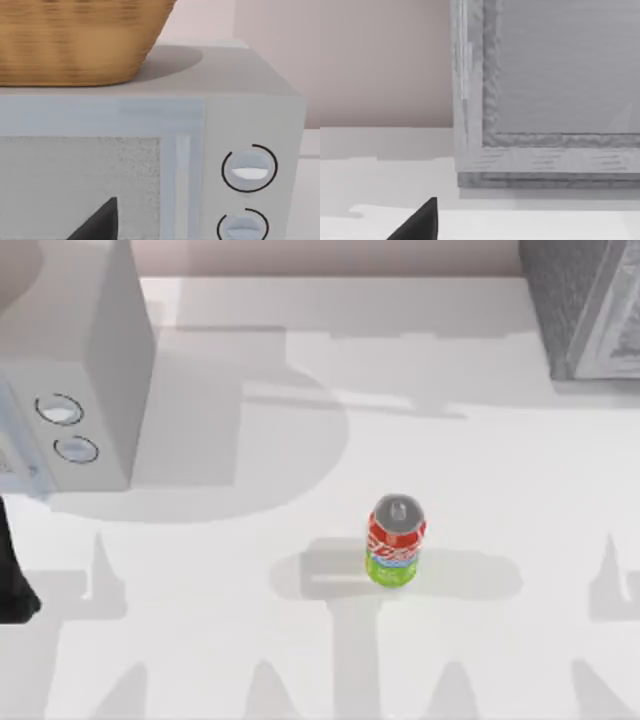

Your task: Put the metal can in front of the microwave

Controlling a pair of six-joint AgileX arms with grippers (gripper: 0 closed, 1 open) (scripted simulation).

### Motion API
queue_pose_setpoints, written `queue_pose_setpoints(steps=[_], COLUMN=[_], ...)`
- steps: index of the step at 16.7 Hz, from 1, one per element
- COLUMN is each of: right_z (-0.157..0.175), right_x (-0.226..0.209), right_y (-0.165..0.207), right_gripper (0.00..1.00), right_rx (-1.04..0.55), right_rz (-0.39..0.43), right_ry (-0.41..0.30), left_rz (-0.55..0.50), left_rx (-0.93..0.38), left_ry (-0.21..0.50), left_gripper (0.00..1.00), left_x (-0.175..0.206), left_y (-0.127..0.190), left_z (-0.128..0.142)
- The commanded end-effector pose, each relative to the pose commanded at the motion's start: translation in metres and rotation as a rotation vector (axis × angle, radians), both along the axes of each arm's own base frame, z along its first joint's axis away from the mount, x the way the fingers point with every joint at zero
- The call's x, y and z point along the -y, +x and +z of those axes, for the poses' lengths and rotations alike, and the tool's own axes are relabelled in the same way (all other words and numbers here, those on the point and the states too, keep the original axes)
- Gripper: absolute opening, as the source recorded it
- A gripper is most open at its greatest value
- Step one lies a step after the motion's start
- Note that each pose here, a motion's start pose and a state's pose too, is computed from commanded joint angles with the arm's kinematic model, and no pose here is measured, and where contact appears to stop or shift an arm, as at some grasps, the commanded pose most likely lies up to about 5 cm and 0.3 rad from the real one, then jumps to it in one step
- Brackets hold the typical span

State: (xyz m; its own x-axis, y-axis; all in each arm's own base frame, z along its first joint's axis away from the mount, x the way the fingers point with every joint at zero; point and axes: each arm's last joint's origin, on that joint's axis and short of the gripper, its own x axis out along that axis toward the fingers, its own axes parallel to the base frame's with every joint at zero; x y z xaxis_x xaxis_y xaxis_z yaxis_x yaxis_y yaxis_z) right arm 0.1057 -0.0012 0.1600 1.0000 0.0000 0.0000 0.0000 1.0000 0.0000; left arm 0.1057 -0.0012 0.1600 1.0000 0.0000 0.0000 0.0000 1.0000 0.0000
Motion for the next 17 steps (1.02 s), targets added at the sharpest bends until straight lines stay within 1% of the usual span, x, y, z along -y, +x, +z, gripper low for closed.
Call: queue_pose_setpoints(steps=[3, 6, 9, 12, 14, 17], right_z=[0.000, 0.000, 0.000, 0.000, 0.000, 0.000], right_x=[0.000, 0.000, 0.000, 0.000, 0.000, 0.000], right_y=[0.000, 0.000, 0.000, 0.000, 0.000, 0.000], right_gripper=[1.00, 1.00, 1.00, 1.00, 1.00, 1.00], right_rx=[0.000, 0.000, 0.000, 0.000, 0.000, 0.000], right_rz=[0.000, 0.000, 0.000, 0.000, 0.000, 0.000], right_ry=[0.000, 0.000, 0.000, 0.000, 0.000, 0.000], left_rz=[-0.003, -0.032, -0.088, -0.163, -0.220, -0.310], left_rx=[-0.006, -0.057, -0.159, -0.299, -0.409, -0.591], left_ry=[0.000, -0.002, 0.000, 0.013, 0.032, 0.077], left_gripper=[1.00, 1.00, 1.00, 1.00, 1.00, 1.00], left_x=[0.000, 0.003, 0.010, 0.020, 0.032, 0.059], left_y=[0.000, 0.001, 0.006, 0.022, 0.039, 0.076], left_z=[0.002, 0.017, 0.047, 0.086, 0.113, 0.147])
